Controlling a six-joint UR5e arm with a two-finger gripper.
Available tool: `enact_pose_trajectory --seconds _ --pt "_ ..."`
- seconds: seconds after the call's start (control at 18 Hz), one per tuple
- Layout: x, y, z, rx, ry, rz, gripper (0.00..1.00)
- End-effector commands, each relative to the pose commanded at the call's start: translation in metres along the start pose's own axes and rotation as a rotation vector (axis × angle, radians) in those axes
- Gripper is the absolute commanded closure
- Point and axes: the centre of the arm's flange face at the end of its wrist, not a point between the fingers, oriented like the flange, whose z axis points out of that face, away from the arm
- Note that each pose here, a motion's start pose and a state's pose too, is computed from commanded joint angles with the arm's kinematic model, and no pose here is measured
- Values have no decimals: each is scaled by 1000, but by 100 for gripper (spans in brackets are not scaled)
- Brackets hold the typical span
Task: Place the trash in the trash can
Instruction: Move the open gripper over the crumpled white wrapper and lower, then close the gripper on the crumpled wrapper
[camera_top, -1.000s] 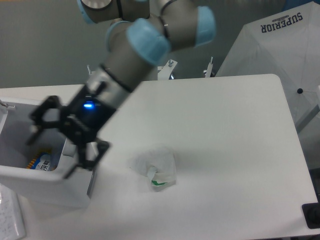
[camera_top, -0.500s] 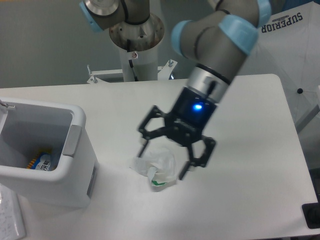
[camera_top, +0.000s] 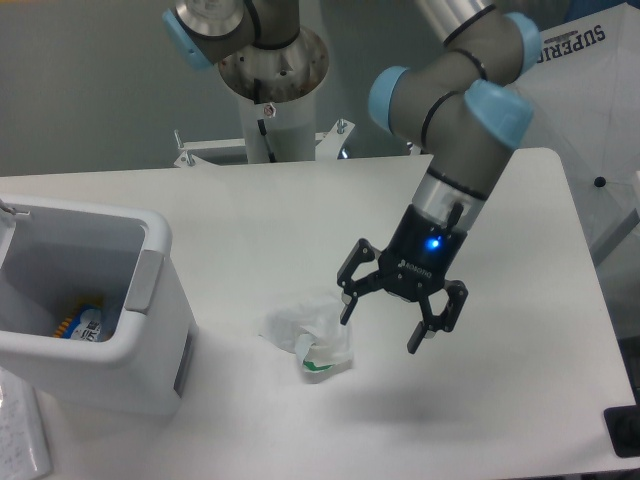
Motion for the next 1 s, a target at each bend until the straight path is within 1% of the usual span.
enact_pose_trajectory --seconds 0.11,0.17,0.28,0.44,0.56,0.72,0.83,1.0 --pt "0 10 10 -71 -38 1 0" --pt "9 10 22 -94 -31 14 0" --pt "21 21 49 -162 -20 19 0" --pt "45 29 79 -279 -52 65 0" --pt "63 36 99 -343 -31 81 0" --pt "72 36 104 -357 -19 81 0" --pt "75 42 108 -376 -20 76 0" --pt "77 48 125 -457 -72 90 0"
